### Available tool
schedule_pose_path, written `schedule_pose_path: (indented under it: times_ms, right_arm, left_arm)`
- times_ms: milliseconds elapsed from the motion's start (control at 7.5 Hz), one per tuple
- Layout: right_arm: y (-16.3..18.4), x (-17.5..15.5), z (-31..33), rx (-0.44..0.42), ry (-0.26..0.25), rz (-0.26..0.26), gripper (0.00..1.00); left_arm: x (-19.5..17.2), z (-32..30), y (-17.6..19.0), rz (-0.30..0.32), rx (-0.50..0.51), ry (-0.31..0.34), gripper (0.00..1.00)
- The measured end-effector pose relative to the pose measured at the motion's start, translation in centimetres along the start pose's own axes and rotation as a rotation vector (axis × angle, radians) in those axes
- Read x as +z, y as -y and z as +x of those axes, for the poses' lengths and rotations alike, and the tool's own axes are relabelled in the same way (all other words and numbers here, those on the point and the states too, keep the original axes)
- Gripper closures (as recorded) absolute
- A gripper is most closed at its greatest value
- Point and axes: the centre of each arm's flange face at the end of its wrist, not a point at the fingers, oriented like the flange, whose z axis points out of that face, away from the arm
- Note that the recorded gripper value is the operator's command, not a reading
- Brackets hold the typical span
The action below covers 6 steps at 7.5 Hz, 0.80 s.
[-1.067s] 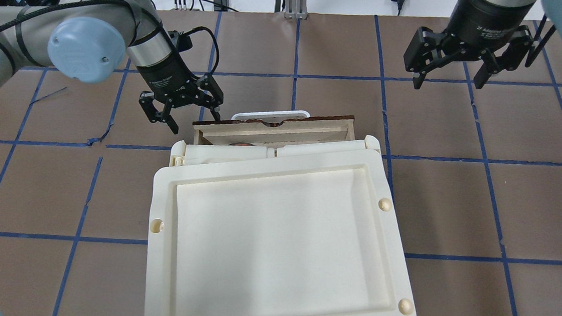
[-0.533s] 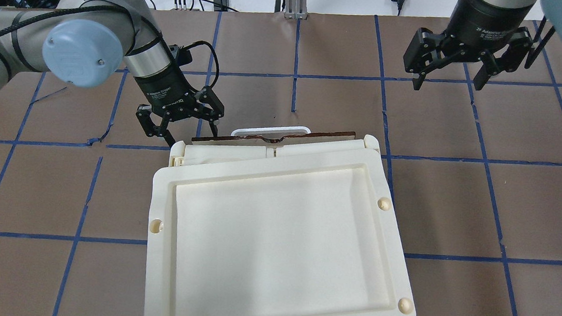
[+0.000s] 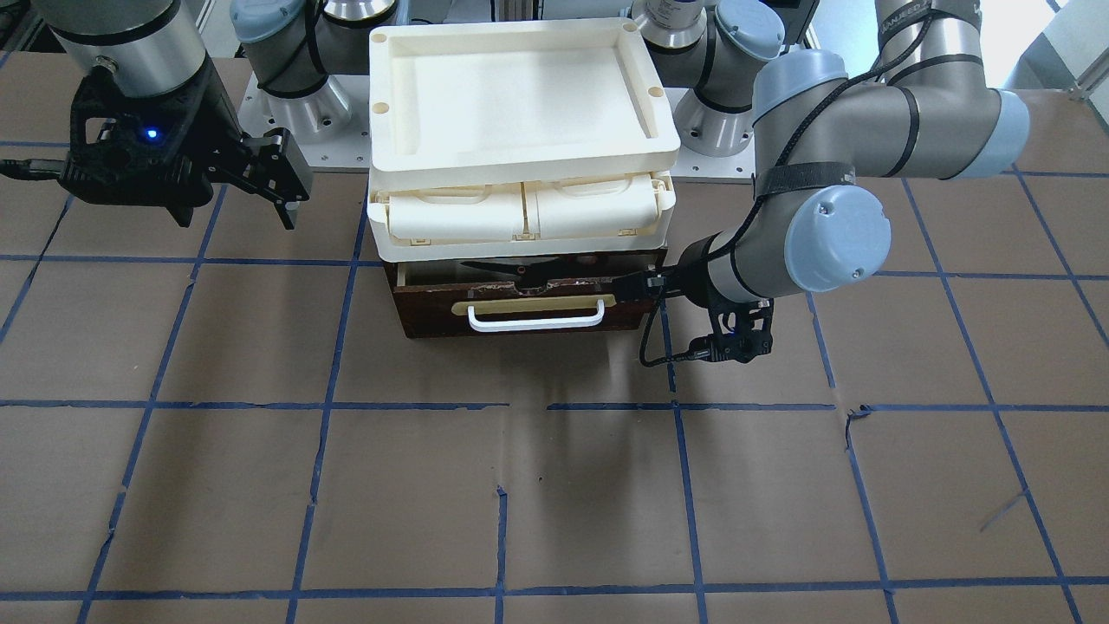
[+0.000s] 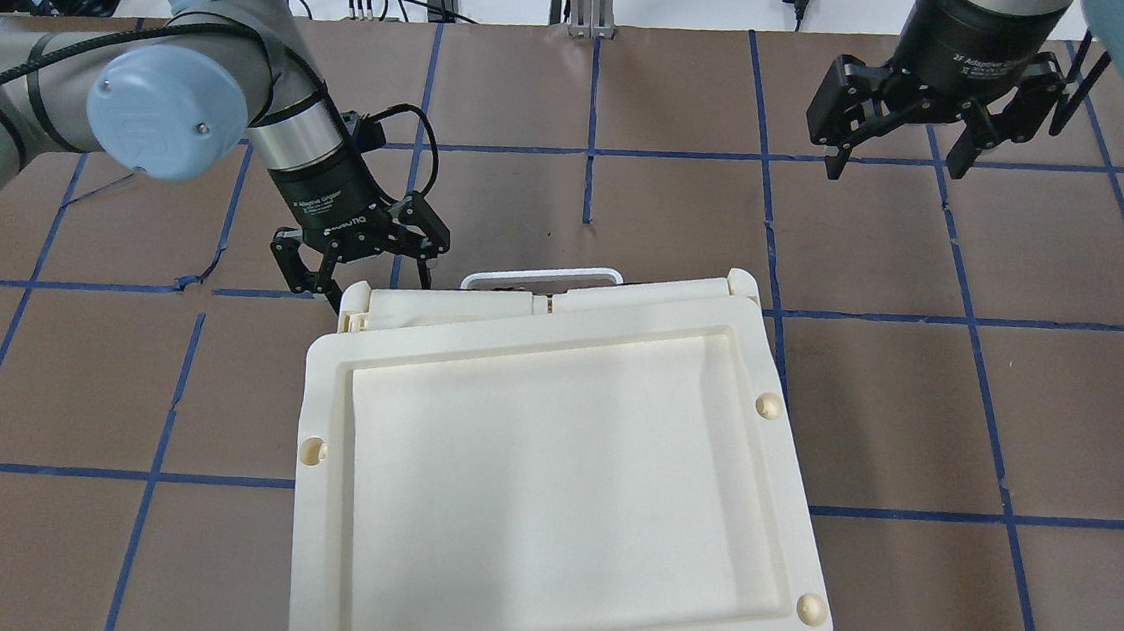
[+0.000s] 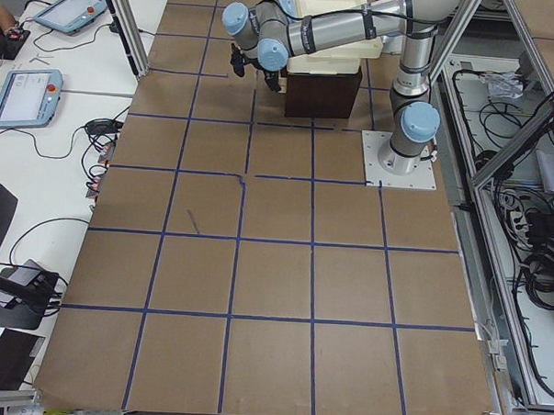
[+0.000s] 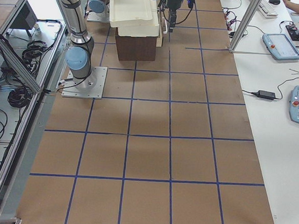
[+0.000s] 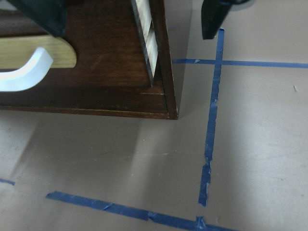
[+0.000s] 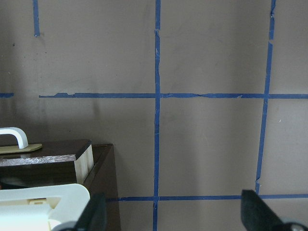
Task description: Put scissors in drawer and close it
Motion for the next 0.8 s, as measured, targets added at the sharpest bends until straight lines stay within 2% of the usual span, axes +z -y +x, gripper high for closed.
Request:
schedule_pose_path:
  times_ms: [267,533,667,800]
  right_arm:
    - [0.0,0.1,0.0,0.009,0.0,-0.003,0.0]
    - [0.0,0.1,0.0,0.013,0.002,-0.004,0.0]
    - [0.0,0.1,0.0,0.014,0.002,-0.004,0.0]
    - [-0.1,0.1,0.1,0.014,0.002,-0.004,0.0]
  left_arm:
    - [0.7,-0.3,-0.7,-0.069,-0.025,0.01,0.0]
    - [0.7,-0.3,-0.8,-0.083,-0.03,0.01,0.0]
    - [-0.2,-0.1,-0.4,-0.035,-0.019,0.001,0.0]
    - [-2.5,0.3,0.5,0.089,0.009,-0.015,0.0]
